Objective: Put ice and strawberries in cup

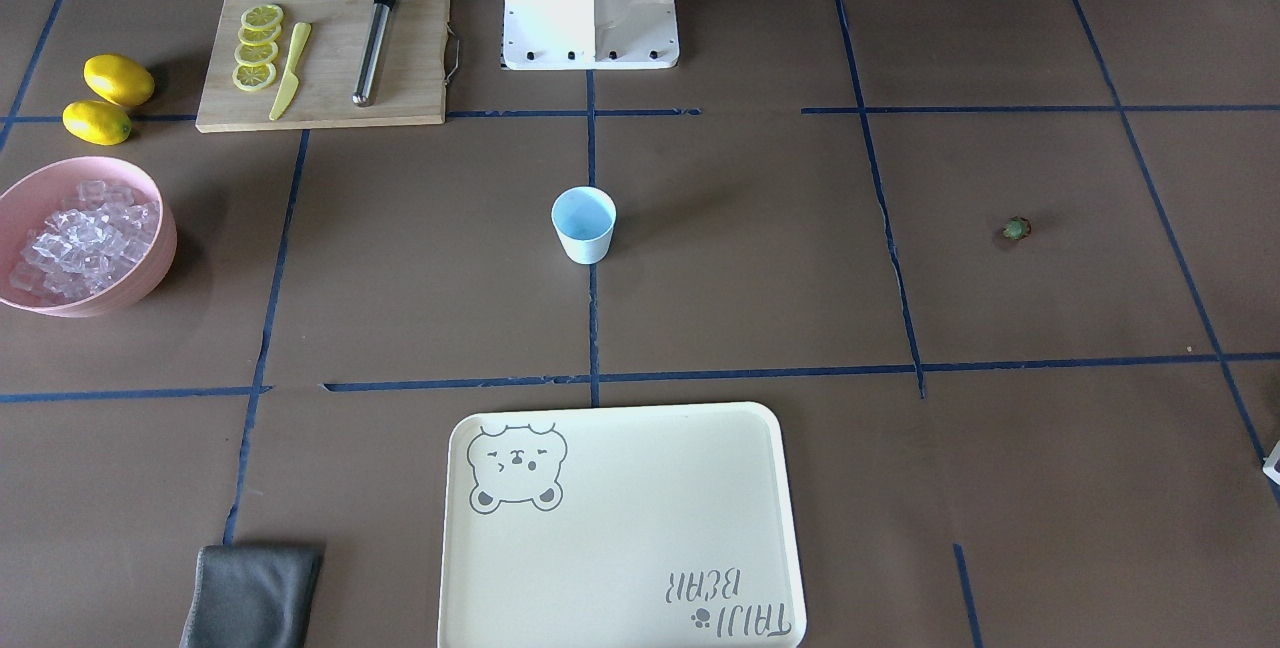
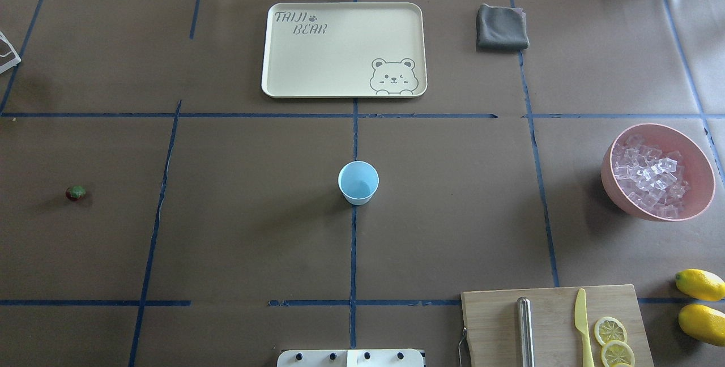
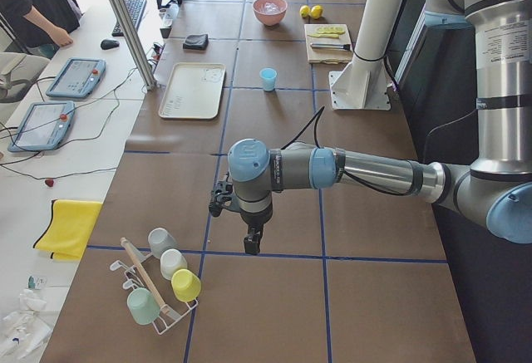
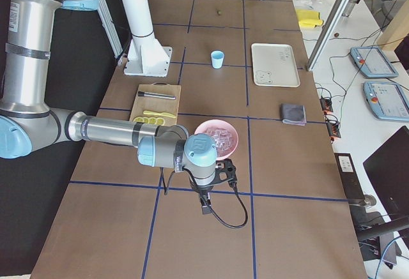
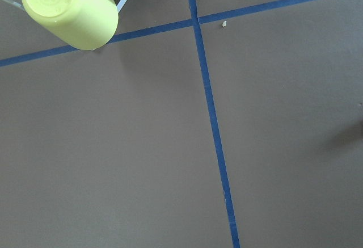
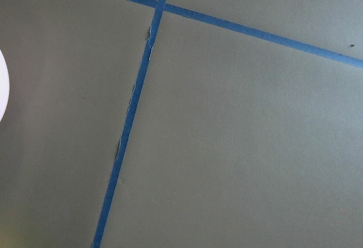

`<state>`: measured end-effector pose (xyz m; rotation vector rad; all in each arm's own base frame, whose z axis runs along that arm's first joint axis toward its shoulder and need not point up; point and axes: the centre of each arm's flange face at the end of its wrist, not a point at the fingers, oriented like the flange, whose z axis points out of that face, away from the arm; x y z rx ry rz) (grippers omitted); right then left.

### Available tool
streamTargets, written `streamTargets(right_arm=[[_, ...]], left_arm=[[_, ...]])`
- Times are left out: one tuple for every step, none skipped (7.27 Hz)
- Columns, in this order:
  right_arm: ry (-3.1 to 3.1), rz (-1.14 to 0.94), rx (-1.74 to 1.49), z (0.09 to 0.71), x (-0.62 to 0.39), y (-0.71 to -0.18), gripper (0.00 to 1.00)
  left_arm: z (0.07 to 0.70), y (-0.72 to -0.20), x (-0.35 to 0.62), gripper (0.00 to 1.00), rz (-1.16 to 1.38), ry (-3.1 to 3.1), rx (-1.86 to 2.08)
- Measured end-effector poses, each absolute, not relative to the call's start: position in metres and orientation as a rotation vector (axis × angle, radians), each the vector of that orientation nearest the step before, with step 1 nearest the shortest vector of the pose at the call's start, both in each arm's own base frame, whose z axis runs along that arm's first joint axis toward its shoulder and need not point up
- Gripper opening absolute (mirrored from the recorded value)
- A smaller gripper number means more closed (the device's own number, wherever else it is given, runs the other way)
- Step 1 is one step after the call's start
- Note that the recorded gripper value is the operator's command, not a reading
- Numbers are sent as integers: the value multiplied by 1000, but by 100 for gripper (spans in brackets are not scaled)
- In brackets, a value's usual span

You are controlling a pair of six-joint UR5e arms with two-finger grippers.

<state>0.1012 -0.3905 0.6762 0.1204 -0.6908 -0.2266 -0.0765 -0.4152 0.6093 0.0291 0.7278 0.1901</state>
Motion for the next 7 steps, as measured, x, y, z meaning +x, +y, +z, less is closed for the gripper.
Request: streamTargets(right_arm=[[-693, -230, 133, 670, 101, -392, 100], [-699, -236, 151, 661, 100, -395, 100], [-703, -240, 170, 652, 100, -400, 100], [-707, -229, 181, 643, 100, -406, 100], [-710, -209, 192, 633, 100, -412, 100], [-713, -204, 209, 623, 100, -418, 100], [-728, -211, 236, 614, 98, -423, 100]], left_arm=[[613, -412, -76, 100, 187, 729, 21], [612, -410, -76, 100, 187, 730, 22], [607, -409, -76, 100, 190, 728, 30], [599, -409, -76, 100, 197, 726, 47], [589, -410, -75, 100, 205, 723, 68], [577, -414, -75, 100, 211, 720, 93], [567, -418, -75, 100, 220, 714, 118]])
